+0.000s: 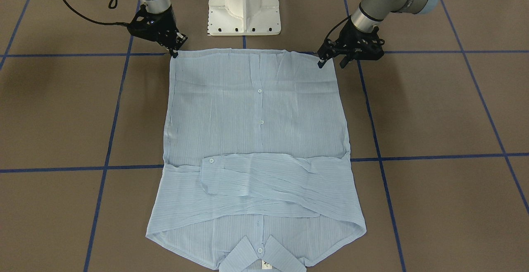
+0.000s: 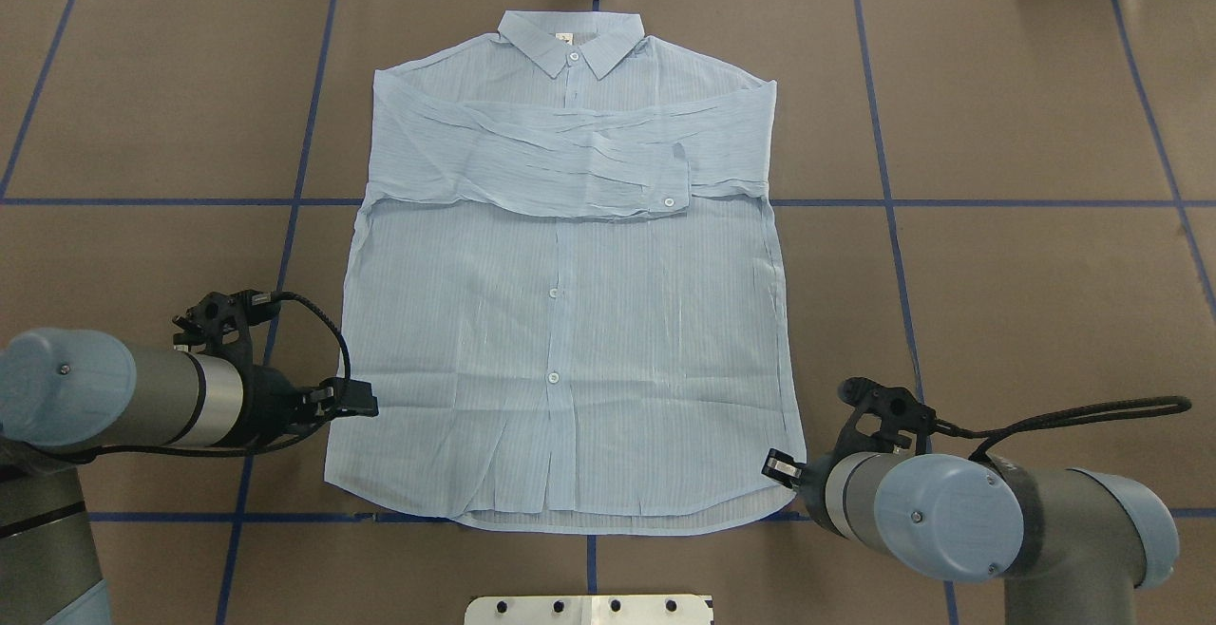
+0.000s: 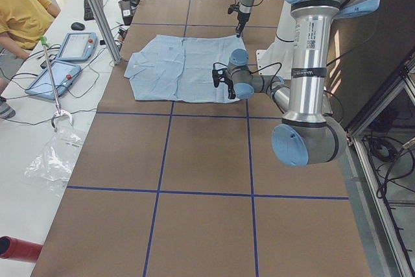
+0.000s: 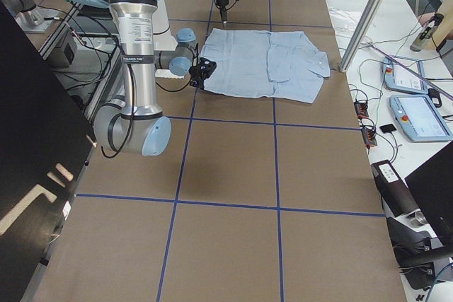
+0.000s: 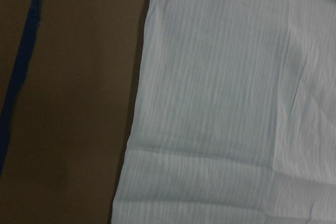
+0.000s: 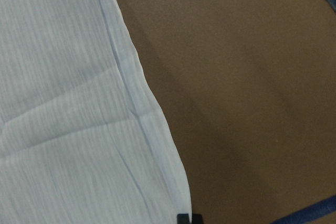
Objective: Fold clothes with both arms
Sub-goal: 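Close both grippers on the hem corners and begin lifting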
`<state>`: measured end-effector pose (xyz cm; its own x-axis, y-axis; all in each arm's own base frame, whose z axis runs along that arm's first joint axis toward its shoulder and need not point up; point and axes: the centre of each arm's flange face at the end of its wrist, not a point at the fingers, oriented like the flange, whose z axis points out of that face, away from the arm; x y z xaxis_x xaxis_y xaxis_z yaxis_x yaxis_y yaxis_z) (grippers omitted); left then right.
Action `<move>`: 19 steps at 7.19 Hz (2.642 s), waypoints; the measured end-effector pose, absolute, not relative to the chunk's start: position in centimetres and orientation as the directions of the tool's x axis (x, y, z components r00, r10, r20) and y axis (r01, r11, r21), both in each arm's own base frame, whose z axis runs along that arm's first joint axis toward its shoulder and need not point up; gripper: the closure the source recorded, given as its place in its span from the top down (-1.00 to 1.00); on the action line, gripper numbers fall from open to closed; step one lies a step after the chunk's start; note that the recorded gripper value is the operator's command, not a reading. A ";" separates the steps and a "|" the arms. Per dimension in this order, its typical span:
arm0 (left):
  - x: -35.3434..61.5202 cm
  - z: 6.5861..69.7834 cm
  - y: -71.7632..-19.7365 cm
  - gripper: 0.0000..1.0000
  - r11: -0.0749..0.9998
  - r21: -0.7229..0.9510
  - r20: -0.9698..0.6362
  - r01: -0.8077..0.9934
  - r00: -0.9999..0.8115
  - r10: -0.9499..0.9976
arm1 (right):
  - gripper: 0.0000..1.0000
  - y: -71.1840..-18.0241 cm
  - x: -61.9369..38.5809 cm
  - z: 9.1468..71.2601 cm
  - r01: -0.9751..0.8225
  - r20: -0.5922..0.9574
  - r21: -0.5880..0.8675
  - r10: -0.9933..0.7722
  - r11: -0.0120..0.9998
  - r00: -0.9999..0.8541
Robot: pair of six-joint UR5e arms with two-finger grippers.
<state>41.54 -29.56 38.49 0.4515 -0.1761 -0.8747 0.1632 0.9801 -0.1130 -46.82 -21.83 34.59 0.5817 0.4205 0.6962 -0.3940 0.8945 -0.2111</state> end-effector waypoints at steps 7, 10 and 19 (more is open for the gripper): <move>42.5 40.7 -26.7 0.18 0.980 -0.155 -0.845 0.128 0.497 -0.199 | -1.00 -21.8 -46.8 34.5 -0.395 0.697 -0.212 0.421 0.894 0.580; 42.4 41.2 -26.4 -0.05 0.977 -0.168 -0.837 0.130 0.505 -0.212 | -1.00 -21.8 -46.8 34.5 -0.395 0.697 -0.211 0.421 0.894 0.580; 42.9 41.4 -25.4 -1.00 0.972 -0.199 -0.827 0.123 0.511 -0.234 | -1.00 -21.9 -46.8 34.5 -0.399 0.699 -0.208 0.421 0.893 0.578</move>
